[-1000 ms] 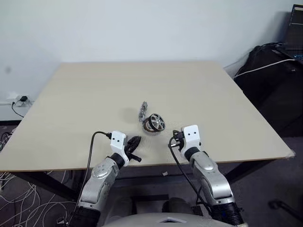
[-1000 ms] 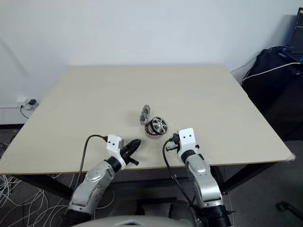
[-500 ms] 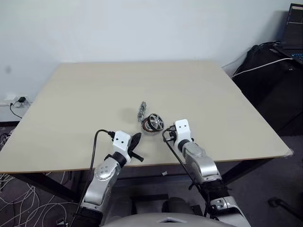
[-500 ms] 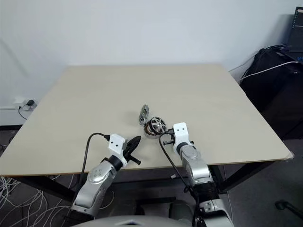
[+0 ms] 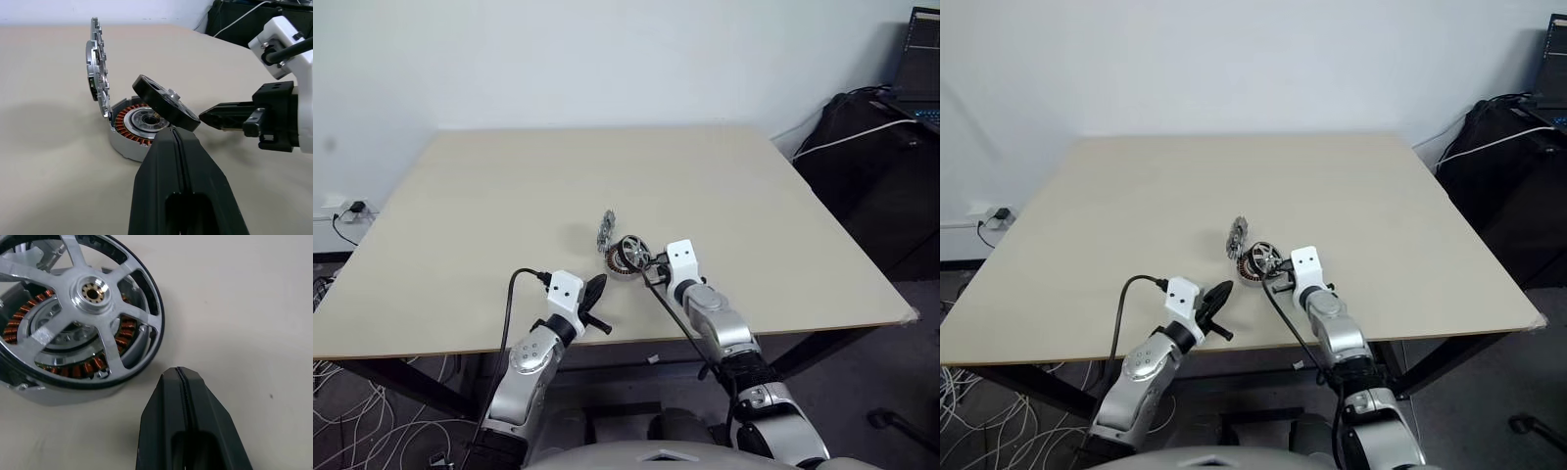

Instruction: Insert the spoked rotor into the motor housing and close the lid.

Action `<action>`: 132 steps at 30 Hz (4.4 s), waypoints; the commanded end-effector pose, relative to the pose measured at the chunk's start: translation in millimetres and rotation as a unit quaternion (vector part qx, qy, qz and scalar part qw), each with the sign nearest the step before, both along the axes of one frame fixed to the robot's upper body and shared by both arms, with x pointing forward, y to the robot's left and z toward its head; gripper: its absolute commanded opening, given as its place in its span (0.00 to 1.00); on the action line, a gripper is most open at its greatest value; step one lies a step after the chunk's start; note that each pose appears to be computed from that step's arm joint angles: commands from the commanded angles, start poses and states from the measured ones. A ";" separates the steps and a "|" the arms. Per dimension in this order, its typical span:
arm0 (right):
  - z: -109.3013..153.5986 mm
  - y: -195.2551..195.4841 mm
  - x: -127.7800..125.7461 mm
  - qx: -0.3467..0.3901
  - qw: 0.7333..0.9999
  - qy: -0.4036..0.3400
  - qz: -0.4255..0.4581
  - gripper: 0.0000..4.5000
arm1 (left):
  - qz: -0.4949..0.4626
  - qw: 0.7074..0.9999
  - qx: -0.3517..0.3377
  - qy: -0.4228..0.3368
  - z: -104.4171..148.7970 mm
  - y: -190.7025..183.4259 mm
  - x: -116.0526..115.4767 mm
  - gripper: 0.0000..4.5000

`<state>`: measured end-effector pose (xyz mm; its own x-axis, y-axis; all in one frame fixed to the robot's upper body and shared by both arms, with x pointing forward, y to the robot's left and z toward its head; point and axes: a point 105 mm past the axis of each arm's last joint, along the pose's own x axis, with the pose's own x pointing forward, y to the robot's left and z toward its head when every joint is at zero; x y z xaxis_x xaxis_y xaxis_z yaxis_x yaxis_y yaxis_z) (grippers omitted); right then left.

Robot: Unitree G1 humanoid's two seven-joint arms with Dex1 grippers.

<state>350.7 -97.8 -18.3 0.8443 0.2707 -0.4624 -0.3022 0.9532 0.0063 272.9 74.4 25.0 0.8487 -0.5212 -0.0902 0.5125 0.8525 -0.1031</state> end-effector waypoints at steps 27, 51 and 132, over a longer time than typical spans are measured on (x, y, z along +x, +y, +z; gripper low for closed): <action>29.9 33.2 1.0 0.024 0.995 -0.065 0.078 0.00 | 0.008 0.998 -0.054 0.011 10.2 -1.6 4.9 0.01; 27.9 44.9 -15.8 0.002 0.989 -0.069 0.129 0.00 | 0.010 0.998 -0.059 0.017 8.9 -2.1 4.7 0.01; 46.0 62.6 -6.1 -0.247 0.852 -0.062 0.458 0.69 | 0.025 0.996 0.054 -0.071 2.9 4.3 -6.3 0.00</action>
<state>339.4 -40.3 17.0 0.4293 0.6271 -0.6500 -0.8983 0.2218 -0.3793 264.8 81.4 16.7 0.8796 -0.4712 -0.0657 0.4746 0.8787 0.0513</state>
